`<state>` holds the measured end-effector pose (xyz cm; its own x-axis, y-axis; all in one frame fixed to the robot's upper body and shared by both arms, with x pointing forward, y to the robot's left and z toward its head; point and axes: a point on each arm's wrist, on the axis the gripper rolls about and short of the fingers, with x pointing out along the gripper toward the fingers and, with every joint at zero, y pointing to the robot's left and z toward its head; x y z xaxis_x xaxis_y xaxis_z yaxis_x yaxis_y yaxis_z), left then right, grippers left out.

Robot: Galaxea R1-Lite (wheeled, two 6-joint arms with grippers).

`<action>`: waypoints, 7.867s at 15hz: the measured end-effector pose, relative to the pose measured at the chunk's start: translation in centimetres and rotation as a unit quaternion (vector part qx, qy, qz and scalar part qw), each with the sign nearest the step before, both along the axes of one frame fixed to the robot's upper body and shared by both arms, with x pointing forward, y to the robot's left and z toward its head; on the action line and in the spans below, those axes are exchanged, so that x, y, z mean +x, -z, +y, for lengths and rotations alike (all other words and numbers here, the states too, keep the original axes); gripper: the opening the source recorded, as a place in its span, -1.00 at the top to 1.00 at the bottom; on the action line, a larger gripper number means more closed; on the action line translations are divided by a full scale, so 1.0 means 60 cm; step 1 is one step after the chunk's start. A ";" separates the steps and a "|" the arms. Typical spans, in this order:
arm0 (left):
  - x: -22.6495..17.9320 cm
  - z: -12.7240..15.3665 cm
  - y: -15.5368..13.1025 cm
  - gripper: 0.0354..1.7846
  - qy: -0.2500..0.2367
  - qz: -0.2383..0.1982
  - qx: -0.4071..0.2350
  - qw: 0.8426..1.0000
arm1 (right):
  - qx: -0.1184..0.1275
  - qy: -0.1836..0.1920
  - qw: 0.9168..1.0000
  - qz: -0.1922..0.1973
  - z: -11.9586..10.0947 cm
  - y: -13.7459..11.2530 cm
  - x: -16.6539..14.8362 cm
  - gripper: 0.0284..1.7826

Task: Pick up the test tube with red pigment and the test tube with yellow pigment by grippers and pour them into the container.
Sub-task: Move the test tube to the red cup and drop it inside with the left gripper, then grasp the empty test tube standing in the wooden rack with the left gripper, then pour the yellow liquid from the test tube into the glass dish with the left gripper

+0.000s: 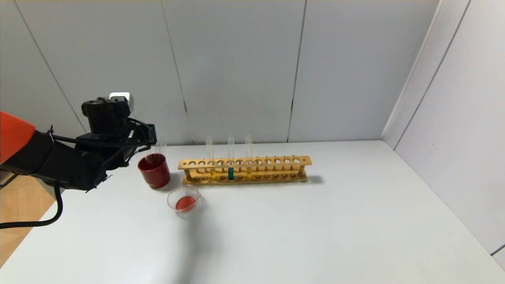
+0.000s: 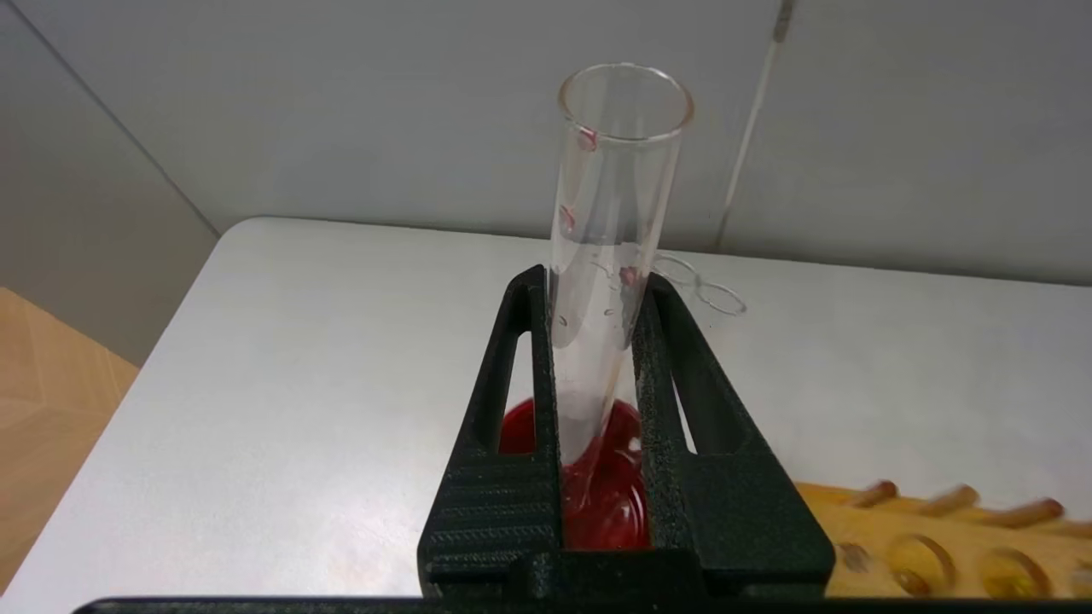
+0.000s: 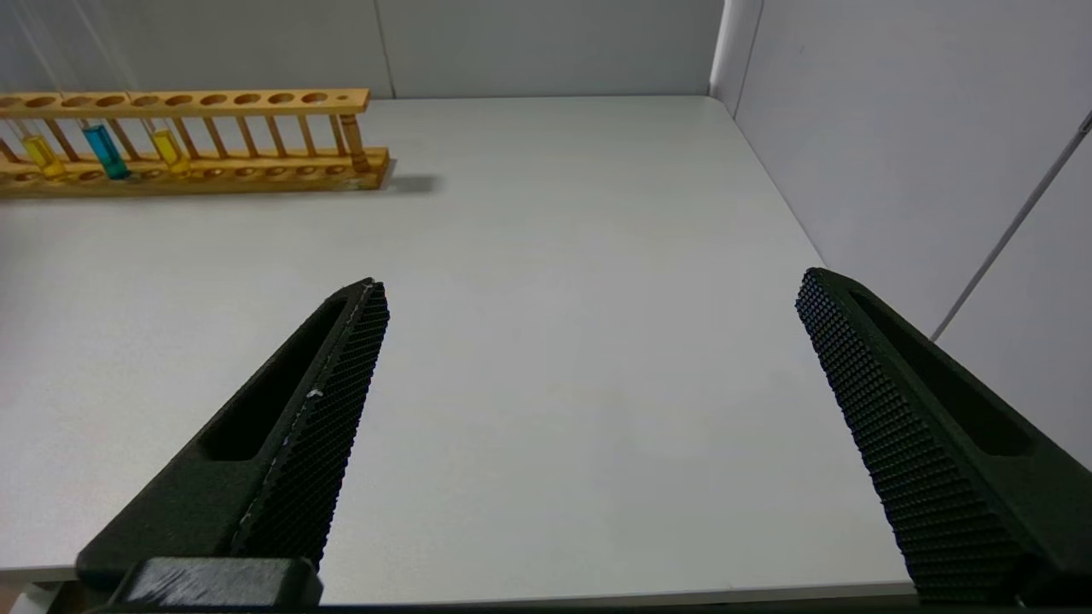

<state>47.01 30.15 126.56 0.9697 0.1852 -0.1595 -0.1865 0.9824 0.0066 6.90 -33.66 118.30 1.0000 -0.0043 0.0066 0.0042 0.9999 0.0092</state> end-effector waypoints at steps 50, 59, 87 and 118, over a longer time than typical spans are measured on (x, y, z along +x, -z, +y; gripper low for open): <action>-0.154 -0.080 0.053 -0.96 0.327 0.037 -0.004 0.944 | 0.000 0.000 1.000 0.000 0.000 0.000 0.000 -0.96; -0.066 -0.112 0.078 -0.96 0.336 0.038 -0.003 0.941 | 0.000 0.000 1.000 0.000 0.000 0.000 0.000 -0.96; 0.029 -0.162 0.106 0.68 0.340 0.059 0.000 0.939 | 0.000 0.000 1.000 0.000 0.000 0.000 0.000 -0.96; -0.169 -0.001 -0.002 0.68 0.315 0.107 0.320 0.887 | 0.000 0.000 1.000 0.000 0.000 0.000 0.000 -0.96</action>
<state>36.89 30.08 126.69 0.8730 -0.2632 -0.4105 0.4709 0.6735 0.5697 6.90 -33.66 118.31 1.0000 -0.0047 0.0070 0.0046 0.9999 0.0092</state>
